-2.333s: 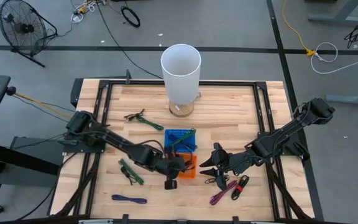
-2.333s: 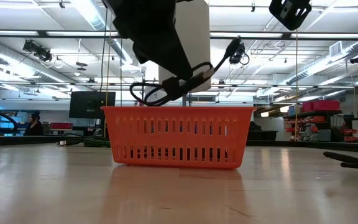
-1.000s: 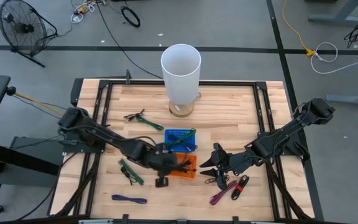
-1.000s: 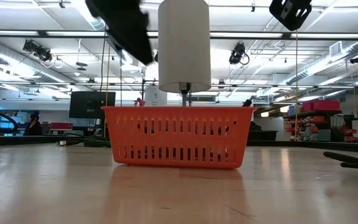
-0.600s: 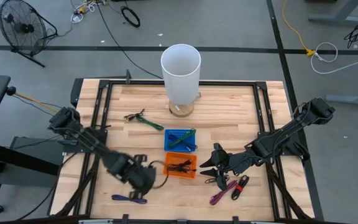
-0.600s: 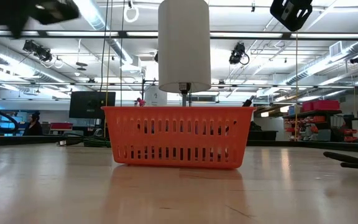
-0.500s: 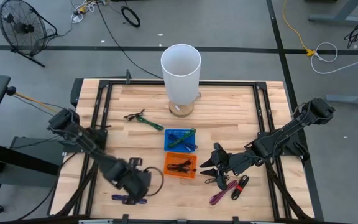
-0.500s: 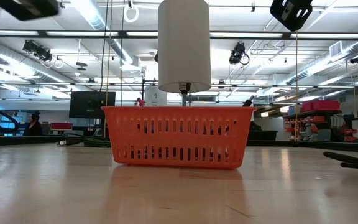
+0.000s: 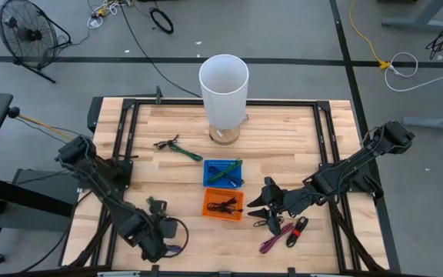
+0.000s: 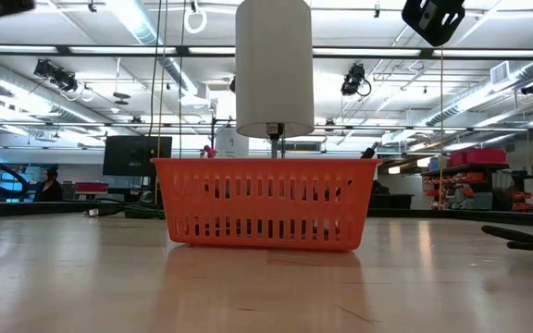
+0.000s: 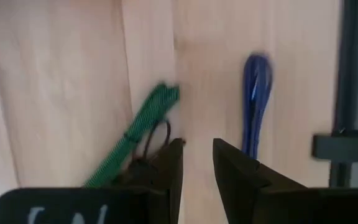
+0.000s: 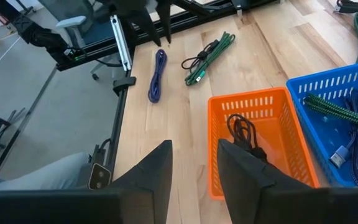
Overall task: Pick & Place USB Port
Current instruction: Put the black charger cable into the orange bin
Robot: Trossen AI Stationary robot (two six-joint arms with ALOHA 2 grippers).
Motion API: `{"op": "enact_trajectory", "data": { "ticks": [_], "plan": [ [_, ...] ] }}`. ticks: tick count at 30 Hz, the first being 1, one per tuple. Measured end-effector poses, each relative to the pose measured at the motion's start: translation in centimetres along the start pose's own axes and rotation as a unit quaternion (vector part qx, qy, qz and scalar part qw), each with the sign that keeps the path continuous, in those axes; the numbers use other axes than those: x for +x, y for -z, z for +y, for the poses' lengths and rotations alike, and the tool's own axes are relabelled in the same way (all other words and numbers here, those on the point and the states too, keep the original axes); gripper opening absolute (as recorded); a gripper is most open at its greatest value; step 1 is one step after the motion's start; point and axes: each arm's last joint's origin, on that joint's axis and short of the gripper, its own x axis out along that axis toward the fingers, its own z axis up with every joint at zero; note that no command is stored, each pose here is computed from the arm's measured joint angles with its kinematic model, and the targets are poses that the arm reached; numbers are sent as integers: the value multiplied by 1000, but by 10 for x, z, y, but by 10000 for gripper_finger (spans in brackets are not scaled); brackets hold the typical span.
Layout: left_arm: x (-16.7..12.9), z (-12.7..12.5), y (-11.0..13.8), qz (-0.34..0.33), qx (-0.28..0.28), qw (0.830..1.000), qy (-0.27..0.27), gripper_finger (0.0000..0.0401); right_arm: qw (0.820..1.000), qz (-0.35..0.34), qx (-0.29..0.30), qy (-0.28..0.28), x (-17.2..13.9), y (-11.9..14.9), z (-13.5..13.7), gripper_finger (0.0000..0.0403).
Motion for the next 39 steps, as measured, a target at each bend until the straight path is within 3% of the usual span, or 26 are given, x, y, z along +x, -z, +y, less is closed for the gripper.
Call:
{"op": "enact_trajectory", "data": {
  "ticks": [5,14,28,39],
  "plan": [
    [22,5,17,49,-17,999,0,92,1000,1,-1,-2,0,1,1,126],
    [51,9,28,36,-17,999,17,92,1000,-2,-8,1,0,0,1,126],
    [66,21,41,30,0,999,-38,92,1000,-3,-8,1,0,0,1,126],
    [66,21,40,26,8,999,-33,92,1000,-3,-12,1,0,0,1,126]
  ]
}}
